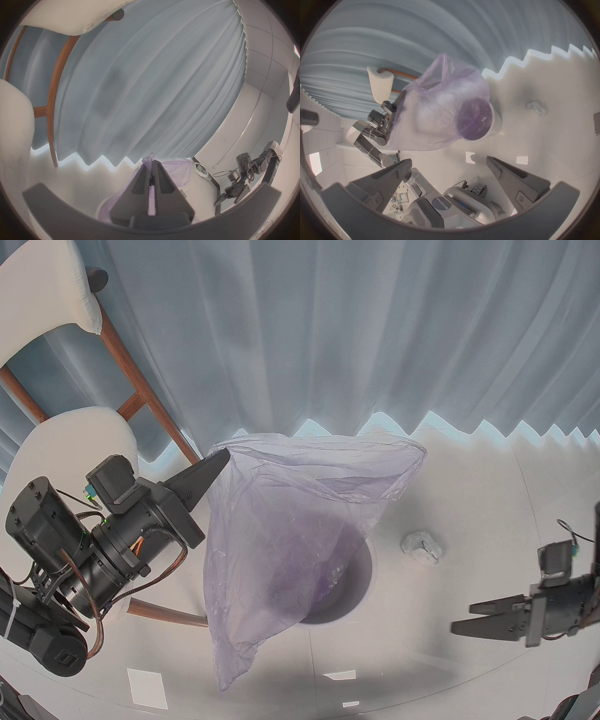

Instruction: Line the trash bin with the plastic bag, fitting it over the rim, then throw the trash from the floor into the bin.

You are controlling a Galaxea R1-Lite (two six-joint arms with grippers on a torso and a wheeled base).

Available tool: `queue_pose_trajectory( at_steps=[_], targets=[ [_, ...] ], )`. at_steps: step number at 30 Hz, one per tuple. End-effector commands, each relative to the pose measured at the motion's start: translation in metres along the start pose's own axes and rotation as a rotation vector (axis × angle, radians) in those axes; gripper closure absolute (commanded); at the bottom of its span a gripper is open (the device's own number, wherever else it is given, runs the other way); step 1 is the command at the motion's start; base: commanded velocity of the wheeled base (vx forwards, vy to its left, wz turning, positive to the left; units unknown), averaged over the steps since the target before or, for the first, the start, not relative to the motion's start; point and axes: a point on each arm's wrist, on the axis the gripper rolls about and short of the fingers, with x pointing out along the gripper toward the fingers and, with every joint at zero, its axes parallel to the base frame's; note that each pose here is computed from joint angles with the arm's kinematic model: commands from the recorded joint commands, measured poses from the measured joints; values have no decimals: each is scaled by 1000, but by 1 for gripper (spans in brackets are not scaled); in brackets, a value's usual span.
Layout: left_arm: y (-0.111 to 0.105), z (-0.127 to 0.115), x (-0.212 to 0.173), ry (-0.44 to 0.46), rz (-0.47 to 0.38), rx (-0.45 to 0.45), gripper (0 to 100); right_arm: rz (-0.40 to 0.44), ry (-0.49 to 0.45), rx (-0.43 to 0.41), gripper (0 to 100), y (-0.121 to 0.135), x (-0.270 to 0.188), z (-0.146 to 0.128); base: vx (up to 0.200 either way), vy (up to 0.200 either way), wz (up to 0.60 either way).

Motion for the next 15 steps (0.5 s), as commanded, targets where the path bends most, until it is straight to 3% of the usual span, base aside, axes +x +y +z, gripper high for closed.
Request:
queue_pose_trajectory(
  at_steps=[1, 5, 11, 12, 15],
  targets=[
    [-1, 14, -3, -45, -1, -2, 100, 31, 312, -13, 0, 18, 160, 34, 0, 0, 0],
    [-3, 10, -3, -34, -5, -6, 100, 7, 287, 6, 0, 22, 187, 39, 0, 0, 0],
    [-6, 6, -3, -17, -21, -19, 100, 14, 157, -9, 0, 16, 218, 34, 0, 0, 0],
    [-5, 4, -3, -8, -18, -21, 100, 14, 136, 9, 100, 14, 226, 33, 0, 0, 0],
    [-7, -6, 0, 17, -18, -23, 100, 9, 57, 52, 100, 8, 247, 29, 0, 0, 0]
  ],
)
